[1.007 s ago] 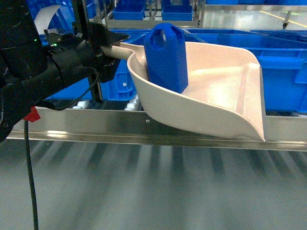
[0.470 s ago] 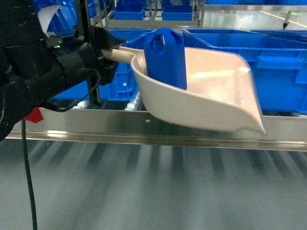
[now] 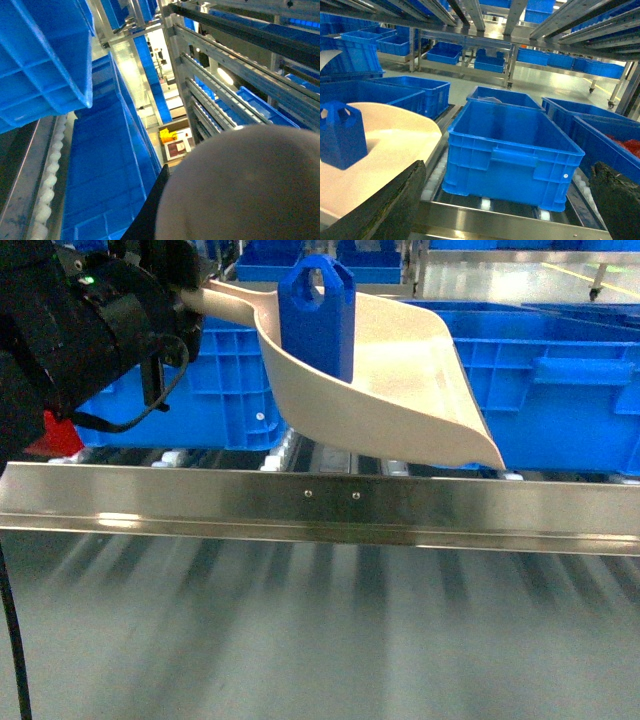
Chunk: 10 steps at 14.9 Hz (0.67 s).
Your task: Place part in tray to right shelf
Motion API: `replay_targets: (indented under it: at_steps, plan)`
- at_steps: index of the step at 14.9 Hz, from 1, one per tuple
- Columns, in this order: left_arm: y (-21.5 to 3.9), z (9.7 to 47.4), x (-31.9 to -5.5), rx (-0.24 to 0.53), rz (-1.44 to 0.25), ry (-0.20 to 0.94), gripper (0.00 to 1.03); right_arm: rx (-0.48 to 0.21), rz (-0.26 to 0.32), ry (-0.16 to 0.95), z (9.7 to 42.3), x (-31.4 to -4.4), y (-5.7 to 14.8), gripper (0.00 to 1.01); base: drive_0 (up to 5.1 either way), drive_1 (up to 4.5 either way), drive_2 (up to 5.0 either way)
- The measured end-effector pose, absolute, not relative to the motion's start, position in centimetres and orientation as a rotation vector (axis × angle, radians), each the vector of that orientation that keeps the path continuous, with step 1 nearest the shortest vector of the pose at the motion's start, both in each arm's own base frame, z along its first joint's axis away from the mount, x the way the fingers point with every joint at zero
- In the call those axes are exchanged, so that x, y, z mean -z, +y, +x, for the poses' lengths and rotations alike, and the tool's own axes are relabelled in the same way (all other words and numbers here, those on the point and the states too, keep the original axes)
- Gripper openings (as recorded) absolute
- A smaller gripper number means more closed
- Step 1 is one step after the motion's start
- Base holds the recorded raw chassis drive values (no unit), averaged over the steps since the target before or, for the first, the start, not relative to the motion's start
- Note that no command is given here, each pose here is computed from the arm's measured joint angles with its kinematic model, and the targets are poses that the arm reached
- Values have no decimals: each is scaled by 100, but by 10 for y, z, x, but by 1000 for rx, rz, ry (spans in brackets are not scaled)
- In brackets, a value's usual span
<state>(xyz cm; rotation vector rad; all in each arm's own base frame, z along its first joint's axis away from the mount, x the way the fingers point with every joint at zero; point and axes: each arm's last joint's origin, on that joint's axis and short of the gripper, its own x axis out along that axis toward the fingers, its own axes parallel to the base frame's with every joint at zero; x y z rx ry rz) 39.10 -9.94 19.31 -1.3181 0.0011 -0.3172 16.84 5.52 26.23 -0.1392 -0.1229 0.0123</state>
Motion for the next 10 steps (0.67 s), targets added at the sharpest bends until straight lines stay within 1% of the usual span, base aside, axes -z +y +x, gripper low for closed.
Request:
replay_targets:
  at_steps: [1, 3, 4, 5, 6, 7, 10]
  plan:
    - [-95, 398, -203, 312, -1318, -21, 12, -12, -139, -123, 168, -262, 55, 98, 0, 0, 0]
    - [-83, 409, -228, 219, -1332, -67, 12, -12, -139, -123, 168, -262, 55, 98, 0, 0, 0]
    - [-62, 425, -261, 141, -1329, -198, 12, -12, -139, -123, 168, -262, 55, 98, 0, 0, 0]
    - [-45, 437, -283, 93, -1292, -285, 12, -12, -139, -123, 168, -262, 55, 98, 0, 0, 0]
    - [-10, 474, -314, -131, -1155, -436, 12, -12, -139, -123, 168, -262, 55, 98, 0, 0, 0]
    - [-3, 487, -313, -203, -1093, -439, 12, -12, -139, -123, 168, -262, 55, 98, 0, 0, 0]
    - [2, 499, -311, -271, -1047, -425, 12, -12, -139, -123, 168, -262, 55, 98, 0, 0, 0]
